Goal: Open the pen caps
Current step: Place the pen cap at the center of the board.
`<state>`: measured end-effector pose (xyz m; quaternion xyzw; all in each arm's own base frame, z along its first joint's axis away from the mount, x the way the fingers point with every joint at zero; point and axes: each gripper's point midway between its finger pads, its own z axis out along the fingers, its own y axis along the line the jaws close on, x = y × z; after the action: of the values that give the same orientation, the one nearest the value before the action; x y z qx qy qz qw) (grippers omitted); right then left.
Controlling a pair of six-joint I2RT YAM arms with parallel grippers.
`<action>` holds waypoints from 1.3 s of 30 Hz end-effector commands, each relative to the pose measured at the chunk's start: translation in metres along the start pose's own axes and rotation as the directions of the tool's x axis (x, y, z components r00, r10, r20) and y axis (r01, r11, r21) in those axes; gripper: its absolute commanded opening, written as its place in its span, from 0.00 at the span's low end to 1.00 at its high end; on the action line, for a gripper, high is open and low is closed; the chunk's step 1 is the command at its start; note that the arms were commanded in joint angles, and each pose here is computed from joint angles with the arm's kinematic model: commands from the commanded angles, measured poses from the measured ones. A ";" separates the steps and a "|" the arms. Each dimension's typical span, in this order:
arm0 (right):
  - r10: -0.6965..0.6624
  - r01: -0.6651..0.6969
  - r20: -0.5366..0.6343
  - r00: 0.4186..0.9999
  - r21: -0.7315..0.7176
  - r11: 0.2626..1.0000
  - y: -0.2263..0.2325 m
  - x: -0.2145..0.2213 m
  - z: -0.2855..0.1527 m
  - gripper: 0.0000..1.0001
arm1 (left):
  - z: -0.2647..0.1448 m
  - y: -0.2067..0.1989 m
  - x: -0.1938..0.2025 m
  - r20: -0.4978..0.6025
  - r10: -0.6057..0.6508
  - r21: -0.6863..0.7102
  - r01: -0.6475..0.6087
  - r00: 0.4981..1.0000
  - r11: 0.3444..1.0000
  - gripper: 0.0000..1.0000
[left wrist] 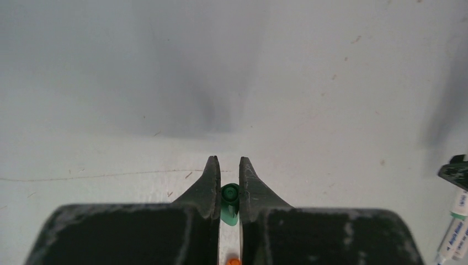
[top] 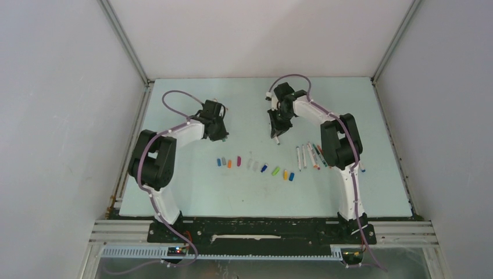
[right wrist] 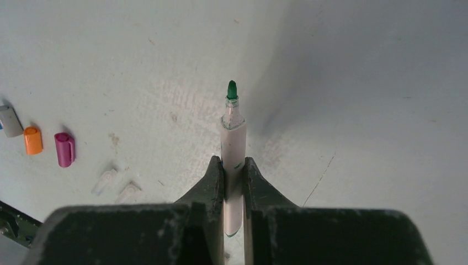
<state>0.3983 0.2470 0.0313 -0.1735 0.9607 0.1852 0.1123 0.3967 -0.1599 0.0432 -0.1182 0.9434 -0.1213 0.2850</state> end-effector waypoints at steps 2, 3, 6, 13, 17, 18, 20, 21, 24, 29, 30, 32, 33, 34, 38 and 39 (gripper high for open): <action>0.025 -0.026 0.020 0.999 0.059 0.998 -0.006 -0.014 0.004 0.06 | 0.007 -0.010 -0.017 -0.002 0.025 0.010 -0.025 1.000 1.000 0.10; 0.026 -0.027 0.016 1.000 0.062 0.998 -0.008 -0.014 0.006 0.06 | 0.009 -0.010 -0.017 -0.005 0.027 0.009 -0.027 1.000 1.000 0.11; 0.028 -0.029 0.008 1.000 0.068 0.997 -0.010 -0.012 0.009 0.10 | 0.012 -0.009 -0.016 -0.015 0.031 0.002 -0.031 0.999 1.000 0.15; 0.033 -0.034 0.017 0.999 0.073 0.997 -0.013 -0.012 0.004 0.16 | 0.015 -0.005 -0.012 -0.033 0.035 -0.016 -0.036 0.999 0.999 0.28; 0.029 -0.031 0.035 0.999 0.057 0.998 -0.011 -0.016 -0.005 0.19 | 0.009 -0.005 -0.017 -0.020 0.043 -0.012 -0.043 0.999 0.999 0.37; 0.029 -0.031 0.043 0.999 0.051 0.998 -0.011 -0.018 -0.008 0.19 | 0.007 -0.005 -0.019 -0.016 0.044 -0.010 -0.044 0.999 0.999 0.39; 0.026 -0.029 0.060 0.998 0.043 0.999 -0.011 -0.022 -0.016 0.20 | 0.000 -0.007 -0.024 -0.004 0.048 -0.004 -0.049 0.999 0.999 0.41; 0.025 -0.027 0.067 0.997 0.040 0.999 -0.011 -0.023 -0.020 0.20 | -0.003 -0.007 -0.026 0.003 0.050 -0.003 -0.050 0.999 0.999 0.41; 0.017 -0.020 0.094 0.995 0.032 0.999 -0.011 -0.027 -0.032 0.21 | -0.015 -0.009 -0.034 0.028 0.058 0.004 -0.059 0.998 0.998 0.43; -0.003 0.002 0.123 0.992 0.012 1.000 -0.005 -0.031 -0.047 0.23 | -0.043 -0.016 -0.047 0.095 0.080 0.047 -0.085 0.992 0.995 0.50; -0.007 0.006 0.123 0.992 0.008 1.000 -0.004 -0.030 -0.047 0.23 | -0.049 -0.017 -0.049 0.111 0.083 0.056 -0.090 0.990 0.994 0.51; -0.010 0.009 0.121 0.993 0.007 1.000 -0.004 -0.030 -0.046 0.24 | -0.061 -0.020 -0.053 0.142 0.086 0.071 -0.097 0.986 0.993 0.52; -0.011 0.009 0.118 0.993 0.010 1.000 -0.005 -0.029 -0.044 0.24 | -0.067 -0.020 -0.054 0.152 0.089 0.076 -0.101 0.984 0.992 0.52; -0.008 0.006 0.115 0.993 0.014 1.000 -0.006 -0.029 -0.042 0.24 | -0.073 -0.021 -0.056 0.167 0.088 0.082 -0.103 0.982 0.991 0.52; 0.005 -0.008 0.097 0.995 0.032 0.999 -0.015 -0.026 -0.035 0.24 | -0.090 -0.019 -0.055 0.193 0.086 0.095 -0.106 0.977 0.990 0.53; 0.000 -0.003 0.098 0.995 0.029 1.000 -0.015 -0.027 -0.037 0.24 | -0.093 -0.018 -0.054 0.199 0.086 0.099 -0.107 0.976 0.989 0.53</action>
<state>0.4213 0.2291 0.0617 -0.1551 0.9590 0.1791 0.1555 0.4022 -0.1527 0.1404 -0.0789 0.9148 -0.1421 0.3699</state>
